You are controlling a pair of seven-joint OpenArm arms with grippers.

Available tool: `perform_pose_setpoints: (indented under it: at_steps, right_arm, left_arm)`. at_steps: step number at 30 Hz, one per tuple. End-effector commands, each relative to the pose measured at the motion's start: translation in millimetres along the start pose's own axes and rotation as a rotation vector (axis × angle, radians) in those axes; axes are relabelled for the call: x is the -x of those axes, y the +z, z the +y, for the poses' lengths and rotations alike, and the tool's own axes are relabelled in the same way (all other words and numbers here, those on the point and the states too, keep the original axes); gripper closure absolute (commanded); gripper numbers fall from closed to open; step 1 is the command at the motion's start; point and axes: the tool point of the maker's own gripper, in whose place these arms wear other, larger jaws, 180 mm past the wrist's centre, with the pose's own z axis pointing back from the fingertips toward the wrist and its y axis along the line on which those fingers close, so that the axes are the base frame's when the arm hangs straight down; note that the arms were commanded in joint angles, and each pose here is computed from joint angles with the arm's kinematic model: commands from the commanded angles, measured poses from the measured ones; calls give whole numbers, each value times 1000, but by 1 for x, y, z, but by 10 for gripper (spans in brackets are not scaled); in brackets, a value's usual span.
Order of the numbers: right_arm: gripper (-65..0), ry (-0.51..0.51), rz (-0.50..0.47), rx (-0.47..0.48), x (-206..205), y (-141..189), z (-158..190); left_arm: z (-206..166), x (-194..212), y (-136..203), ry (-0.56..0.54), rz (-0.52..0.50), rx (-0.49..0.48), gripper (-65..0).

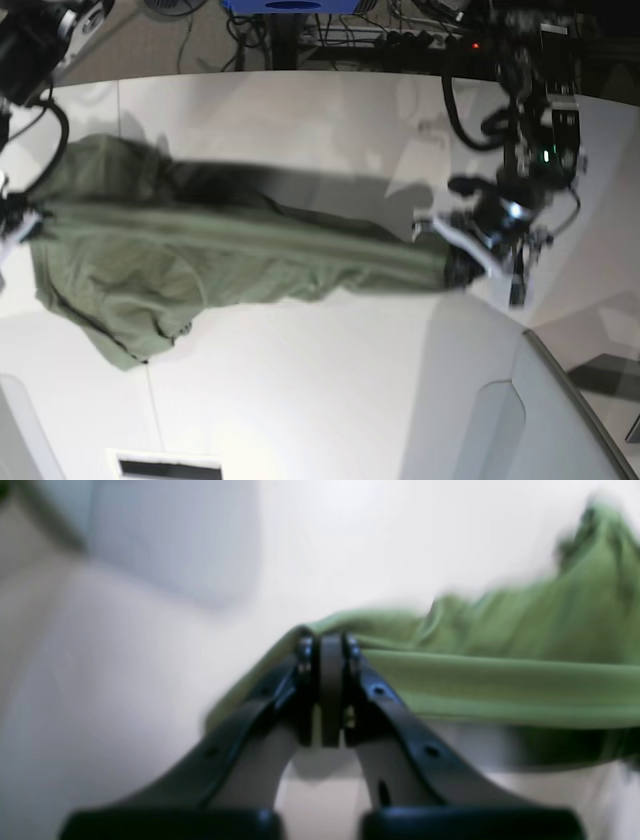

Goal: Layout the t-shirt on the table in an organized manner, then fold the t-shirt properly
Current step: 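Lift the t-shirt with both grippers and swing it across the table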

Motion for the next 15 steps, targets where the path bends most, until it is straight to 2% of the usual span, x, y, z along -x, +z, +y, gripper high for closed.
perform_pose_setpoints:
  at_steps: [1, 4, 7, 11, 15]
  right_arm:
    - [0, -6, -86, 21, -41, 7, -11]
    - [0, -33, -207, -8, -119, 1, -12]
    - [0, -17, -325, 10, -197, 33, -25]
    - [0, -19, -477, 60, -262, 99, -49]
    - [0, -9, -567, 106, -289, 144, -66]
  left_arm:
    - [5, -30, -13, -12, -62, -13, 0]
    - [-3, -85, -60, -61, -92, 25, 0]
    - [-12, -160, -89, -98, -153, 41, 0]
    - [-15, -257, -76, -121, -304, 36, 0]
    - [-16, -309, -56, -143, -364, 26, 0]
